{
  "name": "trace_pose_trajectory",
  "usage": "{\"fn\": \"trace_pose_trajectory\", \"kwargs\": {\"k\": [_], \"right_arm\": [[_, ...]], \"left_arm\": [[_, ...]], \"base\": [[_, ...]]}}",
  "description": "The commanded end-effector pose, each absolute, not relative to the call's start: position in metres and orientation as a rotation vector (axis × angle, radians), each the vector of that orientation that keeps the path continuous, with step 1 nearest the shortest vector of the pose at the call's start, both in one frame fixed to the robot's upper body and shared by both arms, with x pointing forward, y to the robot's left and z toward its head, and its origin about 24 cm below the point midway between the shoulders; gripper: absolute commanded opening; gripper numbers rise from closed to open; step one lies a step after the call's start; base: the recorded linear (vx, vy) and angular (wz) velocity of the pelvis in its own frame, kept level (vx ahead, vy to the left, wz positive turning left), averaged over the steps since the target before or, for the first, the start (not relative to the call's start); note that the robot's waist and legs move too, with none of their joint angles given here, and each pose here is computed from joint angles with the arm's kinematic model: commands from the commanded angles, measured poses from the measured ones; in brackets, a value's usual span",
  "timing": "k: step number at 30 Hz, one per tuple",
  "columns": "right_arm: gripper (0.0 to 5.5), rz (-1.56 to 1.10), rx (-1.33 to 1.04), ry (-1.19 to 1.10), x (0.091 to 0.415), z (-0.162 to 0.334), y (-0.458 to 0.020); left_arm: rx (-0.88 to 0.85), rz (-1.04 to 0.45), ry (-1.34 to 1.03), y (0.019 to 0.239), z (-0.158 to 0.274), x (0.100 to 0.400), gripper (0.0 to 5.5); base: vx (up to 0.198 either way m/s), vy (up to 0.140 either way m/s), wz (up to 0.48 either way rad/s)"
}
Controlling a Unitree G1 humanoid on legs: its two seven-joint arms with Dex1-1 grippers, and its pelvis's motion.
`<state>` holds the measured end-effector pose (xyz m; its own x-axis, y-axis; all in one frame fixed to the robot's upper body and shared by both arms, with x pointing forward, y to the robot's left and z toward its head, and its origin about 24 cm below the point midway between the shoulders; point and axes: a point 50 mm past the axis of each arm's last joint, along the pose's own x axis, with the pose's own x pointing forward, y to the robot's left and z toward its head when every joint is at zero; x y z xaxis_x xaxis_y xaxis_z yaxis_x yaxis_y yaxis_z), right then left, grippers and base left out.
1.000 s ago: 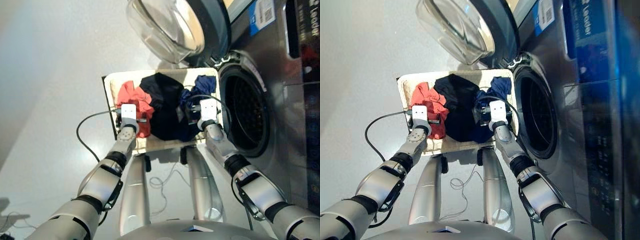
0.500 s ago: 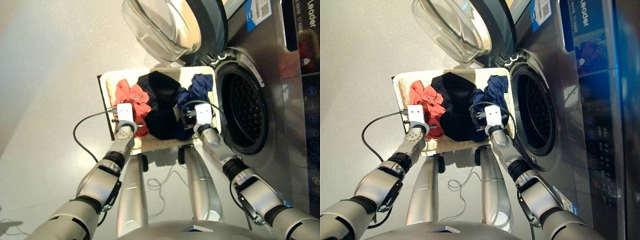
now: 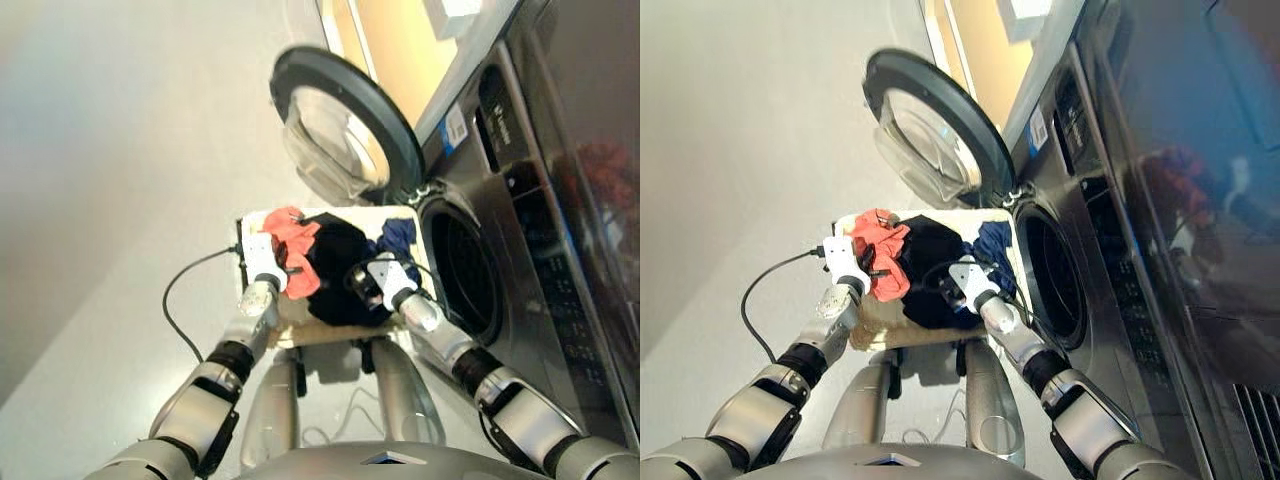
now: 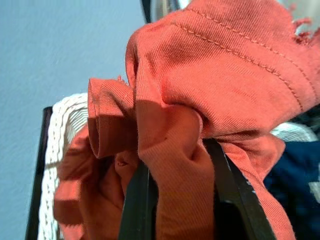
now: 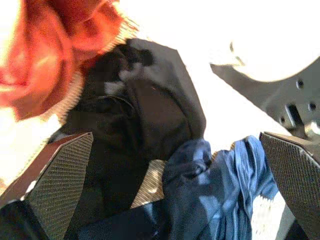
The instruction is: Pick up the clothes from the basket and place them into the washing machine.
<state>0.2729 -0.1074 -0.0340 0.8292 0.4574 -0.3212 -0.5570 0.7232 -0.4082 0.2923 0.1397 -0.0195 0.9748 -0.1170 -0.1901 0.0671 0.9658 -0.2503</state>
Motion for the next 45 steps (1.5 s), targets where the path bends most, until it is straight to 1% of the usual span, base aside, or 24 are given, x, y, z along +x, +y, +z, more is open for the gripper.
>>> {"fn": "trace_pose_trajectory", "kwargs": {"k": [1, 6, 8, 11, 12, 14, 18, 19, 20, 23, 24, 26, 30, 31, 32, 33, 36, 43, 44, 45], "right_arm": [[5.50, 0.701, -0.558, 0.078, 0.262, -0.020, -0.091], [5.50, 0.787, -0.582, 0.067, 0.252, -0.023, -0.082], [5.50, 0.848, -0.581, 0.031, 0.247, -0.018, -0.074], [5.50, 0.874, -0.605, 0.035, 0.244, -0.021, -0.072], [5.50, 0.867, -0.602, 0.051, 0.242, -0.024, -0.071], [5.50, 0.861, -0.593, 0.053, 0.242, -0.025, -0.070], [5.50, 0.861, -0.575, 0.034, 0.241, -0.022, -0.065], [5.50, 0.882, -0.569, 0.031, 0.238, -0.022, -0.060], [5.50, 0.882, -0.569, 0.031, 0.238, -0.022, -0.060], [5.50, 0.925, -0.561, 0.025, 0.236, -0.022, -0.049], [5.50, 0.925, -0.561, 0.025, 0.236, -0.022, -0.049], [5.50, 0.929, -0.550, 0.008, 0.239, -0.018, -0.043], [5.50, 0.923, -0.549, -0.013, 0.244, -0.013, -0.040], [5.50, 0.932, -0.568, -0.041, 0.246, -0.008, -0.036], [5.50, 0.931, -0.568, -0.041, 0.246, -0.008, -0.036], [5.50, 0.932, -0.600, -0.077, 0.249, -0.003, -0.034], [5.50, 0.906, -0.638, -0.137, 0.255, 0.007, -0.034], [5.50, 0.861, -0.696, -0.218, 0.265, 0.020, -0.036], [4.96, 0.857, -0.698, -0.221, 0.266, 0.021, -0.036], [4.14, 0.850, -0.702, -0.225, 0.267, 0.022, -0.037]], "left_arm": [[-0.313, -0.187, 0.113, 0.129, -0.004, 0.290, 0.00], [-0.373, -0.201, 0.144, 0.122, -0.011, 0.280, 0.00], [-0.413, -0.218, 0.164, 0.117, -0.015, 0.274, 0.00], [-0.419, -0.237, 0.177, 0.112, -0.017, 0.271, 0.00], [-0.417, -0.254, 0.181, 0.108, -0.017, 0.271, 0.00], [-0.420, -0.254, 0.185, 0.107, -0.017, 0.270, 0.00], [-0.463, -0.268, 0.173, 0.101, -0.012, 0.270, 0.00], [-0.482, -0.293, 0.154, 0.095, -0.007, 0.271, 0.00], [-0.482, -0.293, 0.154, 0.095, -0.007, 0.271, 0.00], [-0.518, -0.352, 0.133, 0.083, 0.002, 0.271, 0.00], [-0.518, -0.352, 0.133, 0.083, 0.002, 0.270, 0.00], [-0.558, -0.401, 0.122, 0.075, 0.009, 0.269, 0.00], [-0.609, -0.445, 0.119, 0.068, 0.014, 0.266, 0.00], [-0.646, -0.498, 0.131, 0.060, 0.017, 0.261, 0.00], [-0.646, -0.498, 0.132, 0.060, 0.017, 0.261, 0.00], [-0.678, -0.544, 0.144, 0.054, 0.018, 0.256, 0.00], [-0.735, -0.599, 0.169, 0.046, 0.020, 0.249, 0.00], [-0.792, -0.666, 0.195, 0.038, 0.024, 0.241, 0.00], [-0.797, -0.674, 0.204, 0.037, 0.024, 0.239, 0.00], [-0.805, -0.679, 0.203, 0.037, 0.024, 0.238, 0.00]], "base": [[0.000, 0.000, 0.000], [0.013, -0.011, -0.010], [0.064, -0.043, -0.051], [0.000, 0.000, 0.000], [0.000, 0.000, 0.000], [0.000, 0.000, 0.000], [0.013, -0.008, -0.007], [0.000, 0.000, 0.000], [0.055, -0.027, -0.002], [0.000, 0.000, 0.000], [0.000, 0.000, 0.000], [0.000, 0.000, 0.000], [0.000, 0.000, 0.000], [0.000, 0.000, 0.000], [0.000, 0.000, 0.000], [0.000, 0.000, 0.000], [0.000, 0.000, 0.000], [0.000, 0.000, 0.000], [0.000, 0.000, 0.000], [0.000, 0.000, 0.000]]}}
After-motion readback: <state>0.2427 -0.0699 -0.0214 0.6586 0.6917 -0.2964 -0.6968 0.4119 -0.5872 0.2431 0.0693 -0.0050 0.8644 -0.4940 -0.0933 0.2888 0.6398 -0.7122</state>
